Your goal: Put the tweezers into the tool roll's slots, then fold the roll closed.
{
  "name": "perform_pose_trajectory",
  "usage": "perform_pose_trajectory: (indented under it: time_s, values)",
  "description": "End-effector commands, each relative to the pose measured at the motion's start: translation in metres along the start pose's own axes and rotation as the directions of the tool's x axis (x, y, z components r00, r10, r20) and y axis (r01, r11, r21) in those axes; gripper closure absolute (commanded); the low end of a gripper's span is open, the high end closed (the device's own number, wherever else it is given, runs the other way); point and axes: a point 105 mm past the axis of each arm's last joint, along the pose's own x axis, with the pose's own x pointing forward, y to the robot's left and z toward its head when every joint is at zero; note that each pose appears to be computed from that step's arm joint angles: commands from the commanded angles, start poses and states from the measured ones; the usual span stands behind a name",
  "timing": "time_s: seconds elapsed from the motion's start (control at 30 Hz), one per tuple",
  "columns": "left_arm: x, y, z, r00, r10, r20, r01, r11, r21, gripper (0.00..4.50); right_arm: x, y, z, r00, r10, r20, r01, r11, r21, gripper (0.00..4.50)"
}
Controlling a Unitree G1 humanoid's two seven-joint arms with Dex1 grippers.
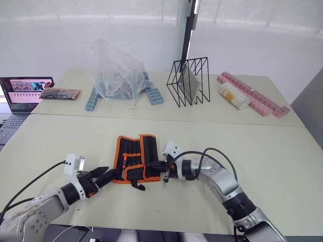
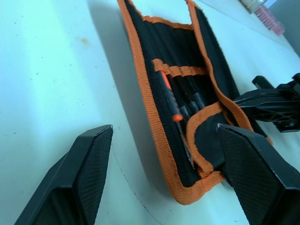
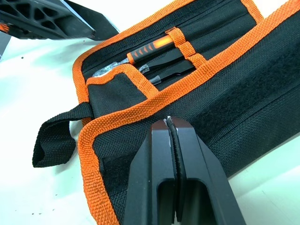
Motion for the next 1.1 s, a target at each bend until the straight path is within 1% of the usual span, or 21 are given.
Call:
perform_pose_trajectory:
  time_s: [0.03,0.1,0.27,0.37,0.6,0.67,0.8,0.9,1.1]
  values:
    - [0.007,0.001,-0.01,0.998,0.032,-0.053,-0.031,0.999,0.031,0.71,-0.003,-0.004,-0.032,0.992,-0.035,-0.125,0.041,0.998,0.052,4.5]
    - [0.01,-0.006,-0.016,0.997,0.006,-0.081,-0.003,0.999,0.037,0.71,-0.003,-0.004,-0.034,0.99,-0.038,-0.135,0.044,0.998,0.043,4.5]
    - [0.015,-0.014,-0.013,0.998,-0.029,-0.059,0.029,1.0,0.004,0.71,-0.004,-0.006,-0.033,0.989,-0.051,-0.137,0.056,0.998,0.032,4.5]
    - [0.014,-0.014,-0.011,0.998,-0.038,-0.051,0.038,0.999,-0.002,1.57,-0.004,-0.007,-0.032,0.99,-0.057,-0.132,0.06,0.998,0.02,4.5]
    - [0.014,-0.017,-0.013,0.995,-0.06,-0.079,0.061,0.998,0.011,3.92,-0.001,-0.011,-0.026,0.992,-0.072,-0.103,0.074,0.997,0.015,4.5]
    - [0.013,-0.017,-0.011,0.996,-0.058,-0.073,0.059,0.998,0.016,4.45,0.0,-0.013,-0.024,0.993,-0.079,-0.093,0.08,0.997,0.01,4.5]
    - [0.009,-0.012,-0.003,0.997,-0.046,-0.07,0.049,0.998,0.047,4.45,0.002,-0.016,-0.018,0.995,-0.081,-0.063,0.08,0.997,-0.017,4.5]
    - [0.005,-0.003,0.003,0.996,-0.027,-0.08,0.034,0.996,0.086,4.45,0.004,-0.013,-0.015,0.997,-0.061,-0.049,0.058,0.997,-0.057,4.5]
    - [0.001,0.009,0.017,0.994,-0.016,-0.107,0.036,0.981,0.189,4.45,0.011,-0.007,-0.017,0.997,-0.05,-0.059,0.045,0.995,-0.086,4.5]
